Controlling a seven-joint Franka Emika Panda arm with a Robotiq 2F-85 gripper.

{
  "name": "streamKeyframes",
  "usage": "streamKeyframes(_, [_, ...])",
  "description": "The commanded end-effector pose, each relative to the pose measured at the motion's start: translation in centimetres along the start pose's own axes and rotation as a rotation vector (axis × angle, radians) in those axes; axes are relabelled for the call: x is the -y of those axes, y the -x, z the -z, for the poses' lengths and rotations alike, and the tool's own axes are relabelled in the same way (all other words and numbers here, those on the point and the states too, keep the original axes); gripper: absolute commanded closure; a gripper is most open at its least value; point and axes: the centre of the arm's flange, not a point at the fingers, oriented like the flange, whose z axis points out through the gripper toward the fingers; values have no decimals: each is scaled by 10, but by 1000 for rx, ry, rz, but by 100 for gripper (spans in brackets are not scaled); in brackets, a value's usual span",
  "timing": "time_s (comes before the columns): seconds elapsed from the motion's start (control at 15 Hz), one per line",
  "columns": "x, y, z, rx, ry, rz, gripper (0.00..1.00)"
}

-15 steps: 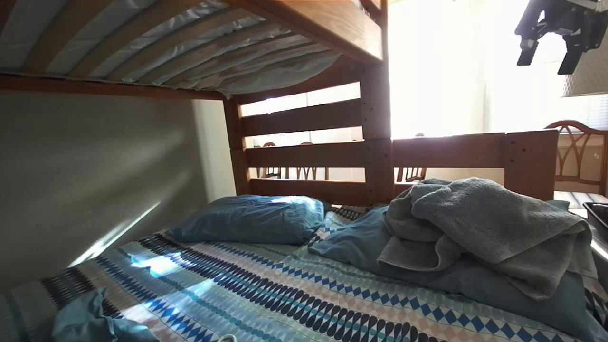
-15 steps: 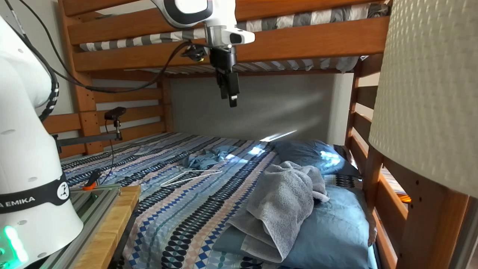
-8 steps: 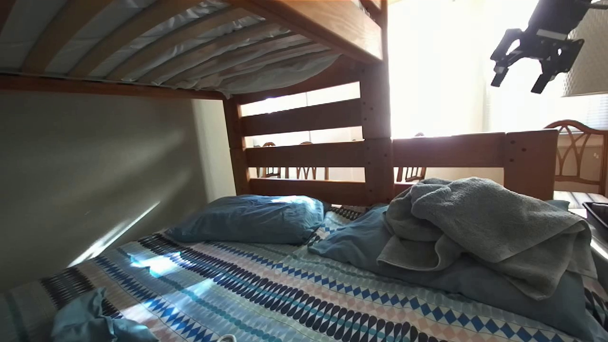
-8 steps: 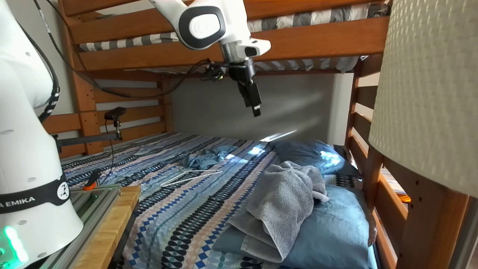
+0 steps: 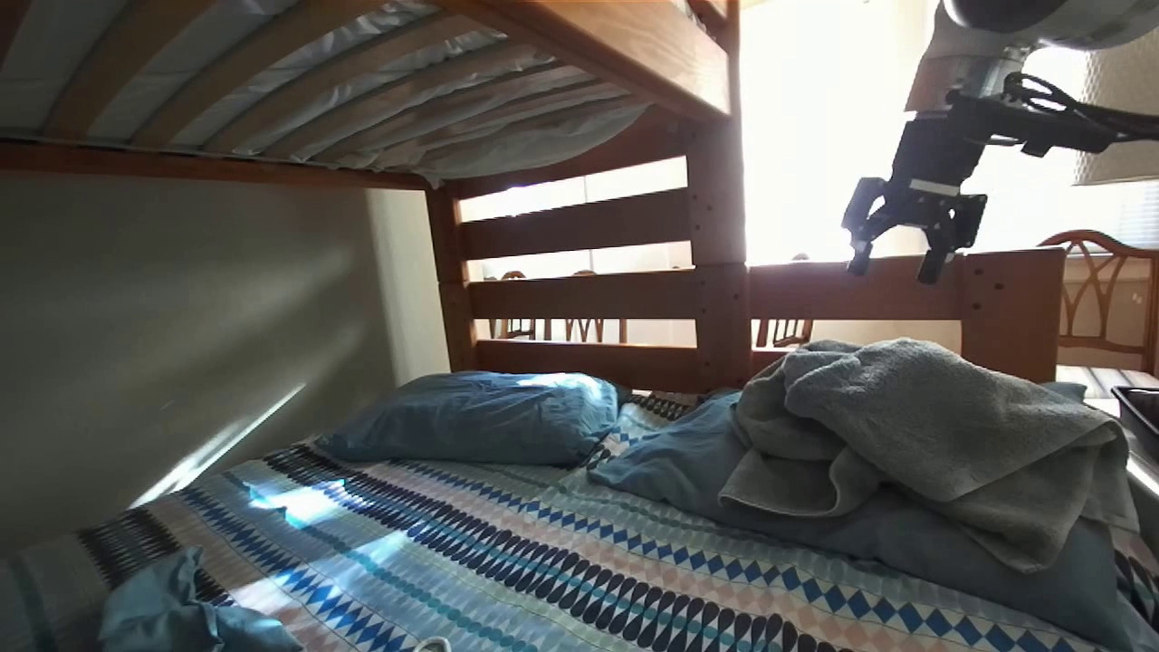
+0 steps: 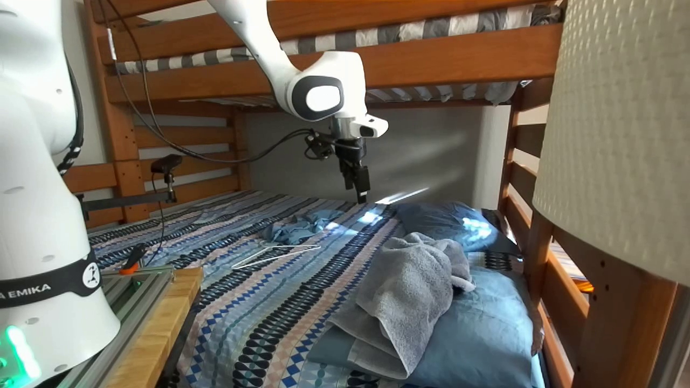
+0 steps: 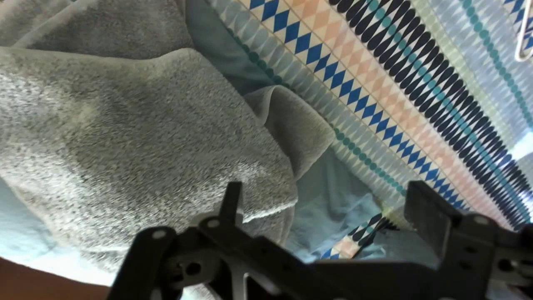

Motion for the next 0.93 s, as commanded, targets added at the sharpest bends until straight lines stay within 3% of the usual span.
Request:
streamKeyframes(0.0, [8,-1,-8,18,-6,11,0])
streamKeyframes(0.4, [13,-7,-12,28,-12,17,0])
streamKeyframes(0.67, [22,-17,-44,-23,124,10,0])
streamKeyframes(0.87, [38,-22,-76,-33,166,30,0])
